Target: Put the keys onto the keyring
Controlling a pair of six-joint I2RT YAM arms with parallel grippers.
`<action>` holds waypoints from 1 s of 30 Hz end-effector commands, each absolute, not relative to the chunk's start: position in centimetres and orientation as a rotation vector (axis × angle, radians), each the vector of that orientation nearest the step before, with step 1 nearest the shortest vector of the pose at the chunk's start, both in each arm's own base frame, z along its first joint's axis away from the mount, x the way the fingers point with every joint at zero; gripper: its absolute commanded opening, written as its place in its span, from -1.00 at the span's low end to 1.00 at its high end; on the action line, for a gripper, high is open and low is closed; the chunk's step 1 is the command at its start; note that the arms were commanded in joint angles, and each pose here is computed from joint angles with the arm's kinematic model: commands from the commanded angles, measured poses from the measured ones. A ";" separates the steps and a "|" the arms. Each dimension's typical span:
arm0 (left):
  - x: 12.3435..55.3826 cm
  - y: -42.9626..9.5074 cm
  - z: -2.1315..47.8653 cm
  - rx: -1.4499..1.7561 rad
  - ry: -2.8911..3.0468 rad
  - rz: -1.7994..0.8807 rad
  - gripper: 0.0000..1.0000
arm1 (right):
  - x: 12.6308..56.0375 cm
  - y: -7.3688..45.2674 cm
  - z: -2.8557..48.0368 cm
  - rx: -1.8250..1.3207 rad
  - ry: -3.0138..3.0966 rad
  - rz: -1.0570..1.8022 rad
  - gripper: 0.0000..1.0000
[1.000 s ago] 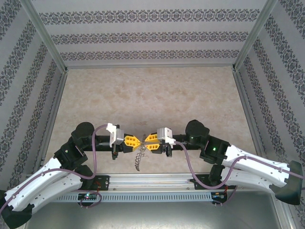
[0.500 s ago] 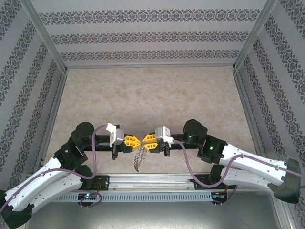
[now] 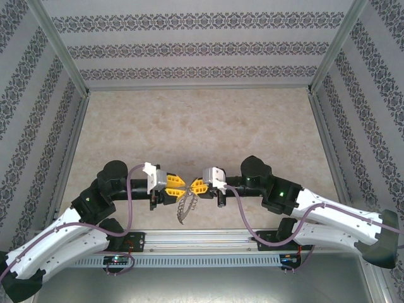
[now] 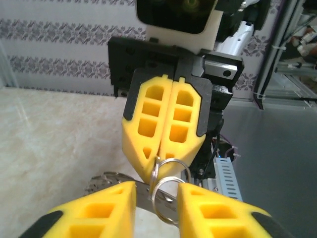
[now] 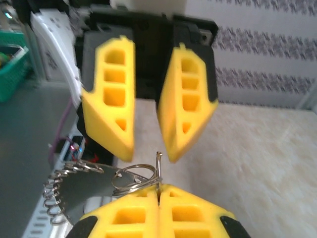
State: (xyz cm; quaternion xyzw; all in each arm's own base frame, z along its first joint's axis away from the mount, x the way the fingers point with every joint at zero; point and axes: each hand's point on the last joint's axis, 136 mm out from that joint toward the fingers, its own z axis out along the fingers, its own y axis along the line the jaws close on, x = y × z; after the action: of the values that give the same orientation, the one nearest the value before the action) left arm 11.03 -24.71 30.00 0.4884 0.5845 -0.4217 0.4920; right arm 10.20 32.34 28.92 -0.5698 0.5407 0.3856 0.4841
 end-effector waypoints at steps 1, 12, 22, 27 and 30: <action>11.6 -23.5 30.8 1.194 1.440 -0.885 -0.30 | 11.8 31.0 28.5 -1.470 1.396 0.721 -1.00; 11.8 -23.5 31.1 1.253 1.431 -0.824 -0.39 | 11.6 31.0 27.3 -1.728 1.477 0.519 -1.00; 11.5 -24.6 30.4 1.311 1.427 -0.843 -0.43 | 10.0 32.3 29.7 -1.785 1.409 0.615 -1.00; 11.6 -24.7 30.5 1.312 1.422 -0.834 -0.44 | 9.6 32.6 29.5 -1.814 1.412 0.631 -1.00; 11.6 -25.0 30.6 1.312 1.412 -0.839 -0.45 | 9.3 32.8 29.5 -1.822 1.404 0.641 -1.00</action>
State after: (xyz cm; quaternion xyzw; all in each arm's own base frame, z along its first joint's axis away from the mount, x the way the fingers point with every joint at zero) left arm 11.84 -24.79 29.03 0.5343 0.6030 -0.3488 0.4788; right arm 10.25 32.34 28.09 -0.7022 0.5681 0.2329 0.3605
